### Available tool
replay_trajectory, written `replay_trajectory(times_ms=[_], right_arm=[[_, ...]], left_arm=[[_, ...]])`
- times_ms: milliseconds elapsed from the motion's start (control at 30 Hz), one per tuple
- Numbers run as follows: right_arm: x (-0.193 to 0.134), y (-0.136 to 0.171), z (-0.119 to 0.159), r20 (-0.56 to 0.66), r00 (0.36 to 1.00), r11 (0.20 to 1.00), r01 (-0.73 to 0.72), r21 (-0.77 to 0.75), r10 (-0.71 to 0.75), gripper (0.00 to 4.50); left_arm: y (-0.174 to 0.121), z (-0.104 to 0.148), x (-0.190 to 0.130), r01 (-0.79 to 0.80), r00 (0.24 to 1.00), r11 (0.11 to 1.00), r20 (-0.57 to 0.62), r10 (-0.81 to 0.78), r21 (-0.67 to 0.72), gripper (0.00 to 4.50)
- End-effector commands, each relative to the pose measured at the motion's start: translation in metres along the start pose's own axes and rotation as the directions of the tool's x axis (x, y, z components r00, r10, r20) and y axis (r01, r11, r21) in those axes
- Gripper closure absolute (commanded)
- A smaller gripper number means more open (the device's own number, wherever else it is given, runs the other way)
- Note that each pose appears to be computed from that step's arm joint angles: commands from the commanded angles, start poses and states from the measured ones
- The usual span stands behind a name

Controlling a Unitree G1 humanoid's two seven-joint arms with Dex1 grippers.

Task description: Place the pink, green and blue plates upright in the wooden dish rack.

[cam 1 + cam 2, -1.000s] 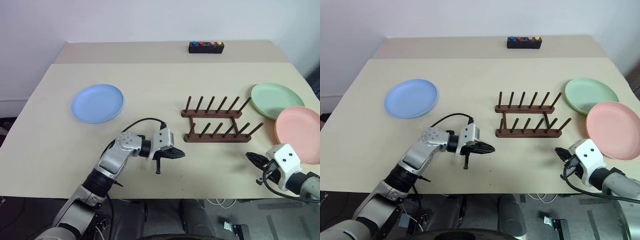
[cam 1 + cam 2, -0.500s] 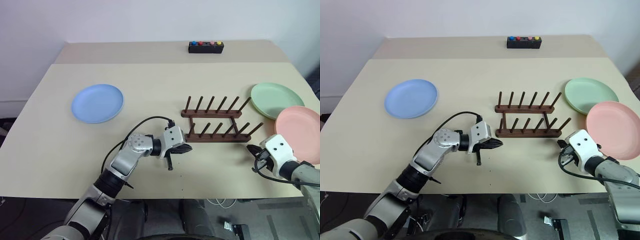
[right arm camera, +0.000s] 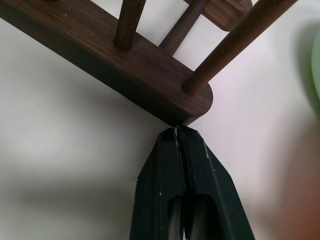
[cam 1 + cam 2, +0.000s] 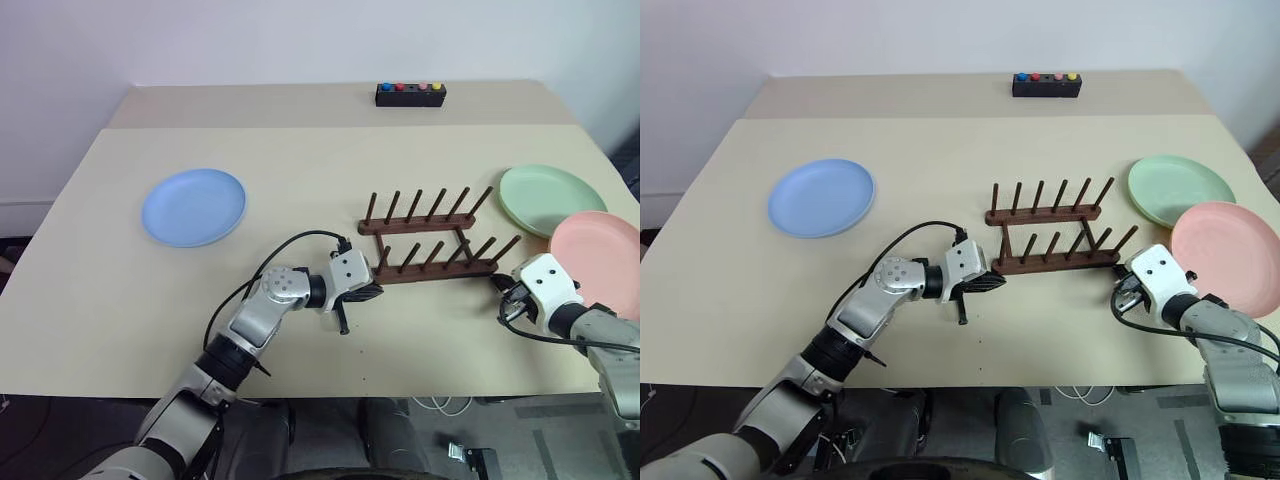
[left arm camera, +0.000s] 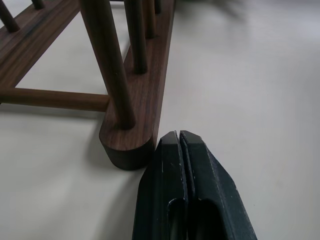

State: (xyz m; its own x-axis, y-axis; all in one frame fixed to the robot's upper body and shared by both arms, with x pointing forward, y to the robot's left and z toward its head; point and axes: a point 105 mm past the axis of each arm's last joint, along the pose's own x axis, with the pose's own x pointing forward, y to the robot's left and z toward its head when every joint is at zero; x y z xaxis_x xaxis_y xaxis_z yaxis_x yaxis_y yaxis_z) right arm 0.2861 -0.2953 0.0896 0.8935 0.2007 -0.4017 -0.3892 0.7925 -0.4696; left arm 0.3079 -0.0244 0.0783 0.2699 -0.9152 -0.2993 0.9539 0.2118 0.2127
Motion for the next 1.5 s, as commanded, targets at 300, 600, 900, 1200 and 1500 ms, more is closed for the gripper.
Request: replay_trajectory(times_ms=[300,600,900,1200,1500], right_arm=[[0.018,-0.008,0.02,0.073,0.997,0.997,0.011,-0.073,-0.006,4.5],[0.036,-0.016,0.034,0.122,0.992,0.995,0.032,-0.095,-0.02,4.5],[0.04,-0.016,0.036,0.141,0.99,0.994,0.036,-0.102,-0.022,4.5],[0.037,-0.009,0.035,0.15,0.989,0.994,0.032,-0.1,-0.017,4.5],[0.0,-0.01,0.051,0.186,0.983,0.991,0.036,-0.126,-0.012,4.5]], left_arm=[[0.029,0.001,-0.001,-0.132,0.991,0.991,0.008,0.132,0.038,4.48],[0.052,-0.003,-0.004,-0.223,0.975,0.973,-0.002,0.223,0.053,4.48],[0.057,-0.003,-0.006,-0.246,0.969,0.967,0.007,0.246,0.059,4.48],[0.06,-0.002,-0.006,-0.26,0.965,0.964,0.011,0.26,0.06,4.48],[0.044,0.008,-0.014,-0.186,0.98,0.982,0.082,0.183,0.028,4.48]])
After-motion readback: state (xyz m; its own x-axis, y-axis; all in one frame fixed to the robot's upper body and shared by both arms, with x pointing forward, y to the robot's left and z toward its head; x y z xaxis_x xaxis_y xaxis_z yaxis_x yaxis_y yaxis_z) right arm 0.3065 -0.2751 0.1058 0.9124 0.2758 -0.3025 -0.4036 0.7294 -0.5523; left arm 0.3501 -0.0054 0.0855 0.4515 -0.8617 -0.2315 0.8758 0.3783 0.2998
